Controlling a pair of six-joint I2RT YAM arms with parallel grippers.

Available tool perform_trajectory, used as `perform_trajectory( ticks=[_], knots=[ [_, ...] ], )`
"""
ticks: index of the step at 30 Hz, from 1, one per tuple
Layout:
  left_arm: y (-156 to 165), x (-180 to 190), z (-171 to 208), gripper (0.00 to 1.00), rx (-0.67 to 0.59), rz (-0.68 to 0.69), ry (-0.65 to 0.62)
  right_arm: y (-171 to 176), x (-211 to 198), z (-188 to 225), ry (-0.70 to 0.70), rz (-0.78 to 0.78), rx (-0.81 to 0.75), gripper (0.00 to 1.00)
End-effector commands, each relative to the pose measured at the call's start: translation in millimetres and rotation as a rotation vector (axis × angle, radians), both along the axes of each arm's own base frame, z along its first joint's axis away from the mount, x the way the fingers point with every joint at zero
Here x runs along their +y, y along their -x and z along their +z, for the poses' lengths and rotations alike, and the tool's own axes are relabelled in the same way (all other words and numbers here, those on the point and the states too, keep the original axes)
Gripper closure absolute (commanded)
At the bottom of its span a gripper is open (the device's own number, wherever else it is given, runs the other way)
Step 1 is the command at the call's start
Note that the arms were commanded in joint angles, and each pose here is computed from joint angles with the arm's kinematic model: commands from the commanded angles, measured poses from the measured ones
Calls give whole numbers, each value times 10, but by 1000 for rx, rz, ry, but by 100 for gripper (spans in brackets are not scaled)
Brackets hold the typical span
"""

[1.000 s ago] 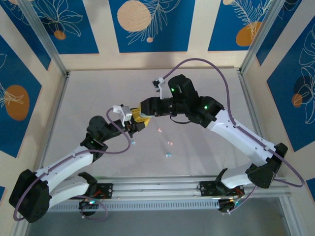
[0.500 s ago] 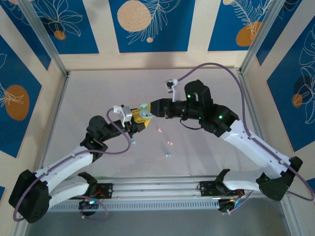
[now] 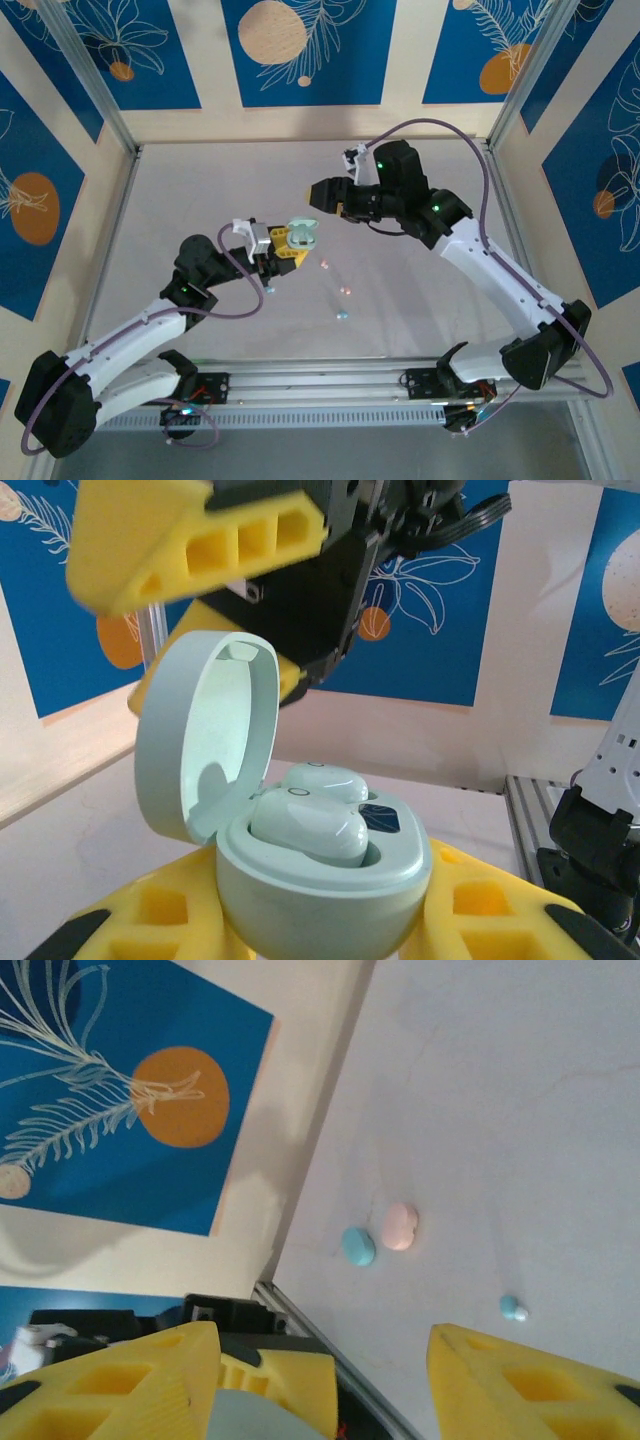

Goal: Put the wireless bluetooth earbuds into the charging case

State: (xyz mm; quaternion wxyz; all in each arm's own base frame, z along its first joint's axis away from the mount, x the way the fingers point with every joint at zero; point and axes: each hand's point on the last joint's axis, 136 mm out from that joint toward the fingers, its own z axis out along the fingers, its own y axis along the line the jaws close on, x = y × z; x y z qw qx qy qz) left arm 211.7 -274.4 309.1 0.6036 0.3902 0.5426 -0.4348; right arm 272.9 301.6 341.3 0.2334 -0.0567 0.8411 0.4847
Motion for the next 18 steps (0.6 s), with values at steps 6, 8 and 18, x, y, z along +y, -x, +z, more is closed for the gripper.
perform_trajectory(
  ticks=[6, 8, 18],
  knots=[
    [22, 6, 330, 69, -80, 9, 75, 329, 28, -73, 14, 144, 34, 42],
    [10, -7, 319, 69, -73, 6, 74, 387, 17, -72, -6, 166, 32, 42],
    [-6, -14, 387, 69, -69, 2, 108, 524, -9, -89, -107, 242, 85, 43]
  ],
)
